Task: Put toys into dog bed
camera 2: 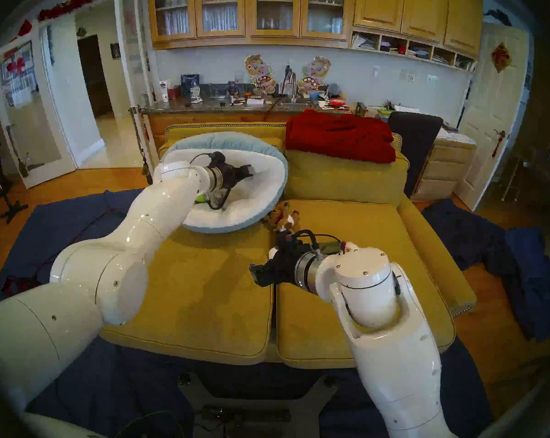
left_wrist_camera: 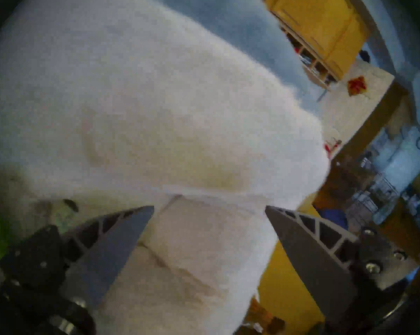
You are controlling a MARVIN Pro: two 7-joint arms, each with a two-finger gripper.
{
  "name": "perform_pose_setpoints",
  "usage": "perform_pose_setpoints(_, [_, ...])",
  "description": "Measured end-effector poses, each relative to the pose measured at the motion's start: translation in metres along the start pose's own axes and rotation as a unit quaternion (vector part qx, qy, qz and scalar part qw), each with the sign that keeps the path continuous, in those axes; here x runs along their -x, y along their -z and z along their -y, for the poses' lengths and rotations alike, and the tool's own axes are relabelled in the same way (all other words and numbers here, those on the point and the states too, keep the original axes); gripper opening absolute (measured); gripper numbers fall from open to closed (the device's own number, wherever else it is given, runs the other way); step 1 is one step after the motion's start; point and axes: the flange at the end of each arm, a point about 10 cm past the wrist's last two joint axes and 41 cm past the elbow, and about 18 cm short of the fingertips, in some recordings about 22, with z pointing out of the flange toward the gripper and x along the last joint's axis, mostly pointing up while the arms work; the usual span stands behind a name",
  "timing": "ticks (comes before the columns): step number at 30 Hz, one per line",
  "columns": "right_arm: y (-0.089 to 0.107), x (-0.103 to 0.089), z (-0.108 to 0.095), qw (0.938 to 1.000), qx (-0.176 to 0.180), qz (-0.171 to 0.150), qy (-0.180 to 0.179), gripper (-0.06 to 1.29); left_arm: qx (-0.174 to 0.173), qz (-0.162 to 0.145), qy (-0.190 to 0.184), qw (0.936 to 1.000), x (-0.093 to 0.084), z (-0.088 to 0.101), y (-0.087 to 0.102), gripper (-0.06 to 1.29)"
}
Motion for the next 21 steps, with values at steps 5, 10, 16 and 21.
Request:
perform_pose_setpoints(5, [0.002, 0.0, 0.0, 1.0, -0.003, 0.0, 0.005, 1.23, 0.041, 0.01, -0.029, 0.9987, 0.011, -0.008, 0.003, 1.23])
perform_pose_setpoints(10, [0.002, 0.0, 0.0, 0.9999, -0.006, 0.001, 0.008, 1.23, 0.07, 0.013, -0.053, 0.996, 0.016, -0.003, 0.015, 1.23])
perform_pose_setpoints(16, [0.003, 0.0, 0.0, 0.9999, -0.009, 0.001, 0.011, 1.23, 0.097, 0.012, -0.075, 0.9923, 0.015, 0.017, 0.04, 1.23])
perform_pose_setpoints(21, [0.003, 0.0, 0.0, 0.9999, -0.011, 0.002, 0.012, 1.23, 0.112, 0.015, -0.087, 0.9898, 0.015, 0.028, 0.056, 1.23])
